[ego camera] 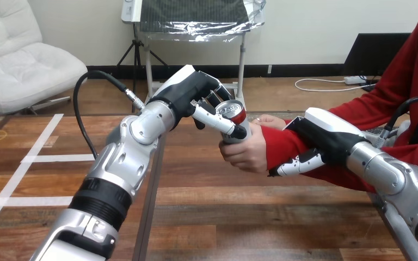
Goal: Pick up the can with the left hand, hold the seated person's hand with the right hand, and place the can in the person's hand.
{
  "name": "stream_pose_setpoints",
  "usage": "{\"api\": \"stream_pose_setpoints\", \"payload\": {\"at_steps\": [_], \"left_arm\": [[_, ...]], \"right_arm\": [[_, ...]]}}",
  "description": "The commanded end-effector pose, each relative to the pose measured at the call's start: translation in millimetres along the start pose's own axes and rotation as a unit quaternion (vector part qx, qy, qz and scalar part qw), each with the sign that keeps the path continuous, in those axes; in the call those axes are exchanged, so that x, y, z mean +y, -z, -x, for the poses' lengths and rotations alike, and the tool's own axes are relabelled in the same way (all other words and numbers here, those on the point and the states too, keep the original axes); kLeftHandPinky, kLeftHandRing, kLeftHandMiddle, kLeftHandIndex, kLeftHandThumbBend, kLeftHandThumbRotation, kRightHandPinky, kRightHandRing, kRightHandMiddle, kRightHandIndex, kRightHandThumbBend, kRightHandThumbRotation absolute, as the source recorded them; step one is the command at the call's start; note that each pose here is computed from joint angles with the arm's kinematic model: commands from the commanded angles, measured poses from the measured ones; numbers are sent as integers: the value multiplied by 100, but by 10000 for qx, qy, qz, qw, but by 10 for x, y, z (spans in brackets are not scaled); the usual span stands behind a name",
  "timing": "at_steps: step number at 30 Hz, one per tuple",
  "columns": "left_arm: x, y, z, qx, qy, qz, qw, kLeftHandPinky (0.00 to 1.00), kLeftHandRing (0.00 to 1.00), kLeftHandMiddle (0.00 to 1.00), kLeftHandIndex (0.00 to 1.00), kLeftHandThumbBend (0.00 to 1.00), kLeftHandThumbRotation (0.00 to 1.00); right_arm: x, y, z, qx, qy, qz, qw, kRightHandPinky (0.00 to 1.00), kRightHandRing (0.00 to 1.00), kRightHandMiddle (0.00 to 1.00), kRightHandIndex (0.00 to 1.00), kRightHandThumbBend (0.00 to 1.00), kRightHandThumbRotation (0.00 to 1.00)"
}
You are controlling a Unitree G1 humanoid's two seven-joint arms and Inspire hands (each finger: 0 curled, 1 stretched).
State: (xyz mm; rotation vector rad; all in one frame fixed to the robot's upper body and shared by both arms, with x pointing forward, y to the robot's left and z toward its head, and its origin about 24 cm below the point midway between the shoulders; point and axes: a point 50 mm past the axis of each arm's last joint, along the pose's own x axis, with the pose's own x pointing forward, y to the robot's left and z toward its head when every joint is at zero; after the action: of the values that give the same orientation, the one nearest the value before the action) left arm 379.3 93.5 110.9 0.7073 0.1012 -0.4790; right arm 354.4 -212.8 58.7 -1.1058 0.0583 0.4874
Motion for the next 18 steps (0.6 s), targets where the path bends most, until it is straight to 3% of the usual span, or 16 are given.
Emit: {"api": "stream_pose_setpoints", "payload": {"at_steps": [1, 7, 8, 13, 18], "left_arm": [[-39, -395, -58, -613, 251, 46, 9978, 47, 60, 65, 65, 74, 10], [-6, -361, -21, -669, 120, 236, 9974, 60, 75, 80, 81, 79, 40], [-1, -356, -15, -684, 98, 262, 9973, 66, 80, 85, 86, 83, 50], [25, -336, 27, -817, -34, 384, 9959, 76, 88, 92, 92, 90, 66], [40, -321, 72, -989, -203, 516, 9936, 82, 93, 97, 96, 93, 77]], "right_arm": [[-392, -355, -111, -687, 662, 146, 9953, 31, 34, 37, 37, 68, 31], [-387, -344, -105, -683, 633, 113, 9956, 31, 34, 37, 37, 68, 31], [-387, -343, -104, -685, 626, 111, 9956, 31, 34, 37, 37, 68, 31], [-386, -340, -98, -710, 576, 119, 9957, 30, 33, 36, 36, 69, 31], [-383, -330, -91, -729, 473, 99, 9962, 26, 27, 31, 31, 77, 41]]}}
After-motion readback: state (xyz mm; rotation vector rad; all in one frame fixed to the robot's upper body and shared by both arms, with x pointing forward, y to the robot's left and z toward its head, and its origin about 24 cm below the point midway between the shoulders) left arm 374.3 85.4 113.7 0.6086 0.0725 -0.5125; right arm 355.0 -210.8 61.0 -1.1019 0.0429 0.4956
